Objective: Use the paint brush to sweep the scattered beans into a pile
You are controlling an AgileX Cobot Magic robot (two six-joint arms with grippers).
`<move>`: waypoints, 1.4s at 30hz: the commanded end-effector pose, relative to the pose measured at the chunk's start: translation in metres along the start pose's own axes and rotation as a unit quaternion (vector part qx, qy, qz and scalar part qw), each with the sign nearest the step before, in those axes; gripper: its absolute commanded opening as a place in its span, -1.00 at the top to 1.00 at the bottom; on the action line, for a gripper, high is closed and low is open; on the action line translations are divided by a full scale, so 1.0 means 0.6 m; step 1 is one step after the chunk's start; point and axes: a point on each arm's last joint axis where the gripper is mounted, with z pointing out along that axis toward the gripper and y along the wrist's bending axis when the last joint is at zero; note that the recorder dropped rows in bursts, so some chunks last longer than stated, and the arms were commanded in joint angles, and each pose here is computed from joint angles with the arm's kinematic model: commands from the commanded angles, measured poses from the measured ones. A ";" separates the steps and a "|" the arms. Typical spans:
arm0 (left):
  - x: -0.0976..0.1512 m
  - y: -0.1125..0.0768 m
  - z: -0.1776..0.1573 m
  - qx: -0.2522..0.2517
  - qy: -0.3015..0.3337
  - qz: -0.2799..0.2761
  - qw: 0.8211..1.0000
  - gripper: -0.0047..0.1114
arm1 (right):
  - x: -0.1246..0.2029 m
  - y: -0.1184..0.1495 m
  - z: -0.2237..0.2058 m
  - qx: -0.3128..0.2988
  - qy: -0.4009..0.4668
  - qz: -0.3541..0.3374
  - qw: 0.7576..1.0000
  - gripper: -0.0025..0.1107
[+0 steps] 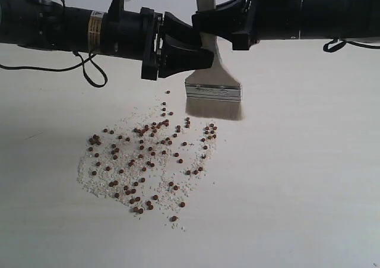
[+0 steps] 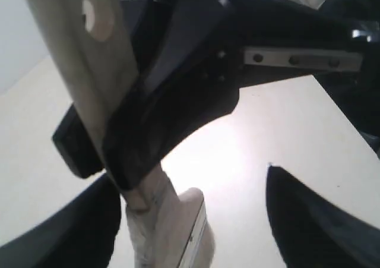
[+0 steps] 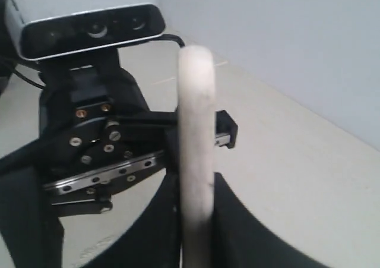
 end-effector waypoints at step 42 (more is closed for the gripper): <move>0.040 -0.271 -0.336 -0.670 -0.117 -0.051 0.731 0.92 | -0.102 0.055 0.035 0.487 0.161 -0.104 0.852 0.96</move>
